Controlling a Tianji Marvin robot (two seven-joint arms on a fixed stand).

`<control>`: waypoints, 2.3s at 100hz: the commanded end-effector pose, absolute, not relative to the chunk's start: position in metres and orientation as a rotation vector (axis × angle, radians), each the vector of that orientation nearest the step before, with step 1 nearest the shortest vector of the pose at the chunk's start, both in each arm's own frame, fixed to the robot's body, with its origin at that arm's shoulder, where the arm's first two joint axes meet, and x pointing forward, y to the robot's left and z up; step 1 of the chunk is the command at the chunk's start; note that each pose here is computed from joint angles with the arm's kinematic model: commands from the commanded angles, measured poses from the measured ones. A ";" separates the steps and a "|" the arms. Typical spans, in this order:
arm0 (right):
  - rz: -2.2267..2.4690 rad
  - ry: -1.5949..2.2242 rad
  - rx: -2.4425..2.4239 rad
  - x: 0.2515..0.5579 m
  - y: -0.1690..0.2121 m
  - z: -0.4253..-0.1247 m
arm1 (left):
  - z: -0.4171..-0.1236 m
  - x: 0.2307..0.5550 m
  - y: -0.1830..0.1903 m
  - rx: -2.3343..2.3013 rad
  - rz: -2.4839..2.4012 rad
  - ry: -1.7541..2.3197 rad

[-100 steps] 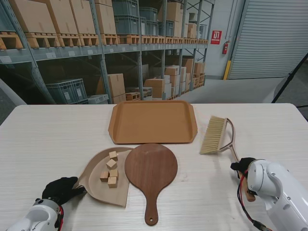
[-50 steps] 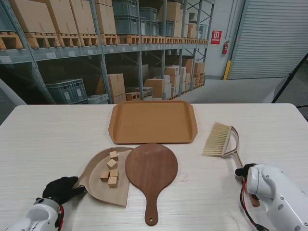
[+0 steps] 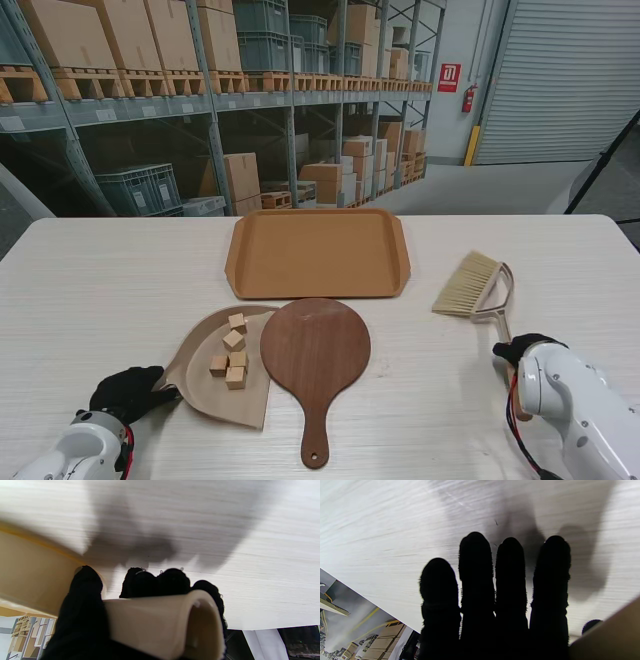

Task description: Sweep wood blocks off a wooden cutting board into a dustpan and pour them into a container

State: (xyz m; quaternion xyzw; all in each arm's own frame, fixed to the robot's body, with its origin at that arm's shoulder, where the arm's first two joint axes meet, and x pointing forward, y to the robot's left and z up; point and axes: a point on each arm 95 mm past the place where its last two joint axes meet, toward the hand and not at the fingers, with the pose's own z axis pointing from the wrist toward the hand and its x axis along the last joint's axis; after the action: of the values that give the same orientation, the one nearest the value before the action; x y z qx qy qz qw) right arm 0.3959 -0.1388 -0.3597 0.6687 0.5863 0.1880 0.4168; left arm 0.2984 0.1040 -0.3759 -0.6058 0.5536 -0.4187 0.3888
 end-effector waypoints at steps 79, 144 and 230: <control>0.449 1.628 1.571 0.391 -0.134 -0.356 | -0.386 0.292 0.101 -1.580 -1.041 1.441; 0.448 1.630 1.576 0.390 -0.133 -0.359 | -0.386 0.291 0.101 -1.580 -1.041 1.441; 0.475 1.575 1.631 0.389 -0.133 -0.364 | -0.386 0.291 0.102 -1.582 -1.040 1.441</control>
State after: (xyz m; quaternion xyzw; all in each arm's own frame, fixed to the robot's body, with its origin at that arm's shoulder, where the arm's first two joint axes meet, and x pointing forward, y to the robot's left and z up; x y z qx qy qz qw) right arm 0.3952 -0.1331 -0.3533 0.6383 0.6185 0.2005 0.4121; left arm 0.2986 0.1039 -0.3759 -0.6074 0.5525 -0.4189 0.3877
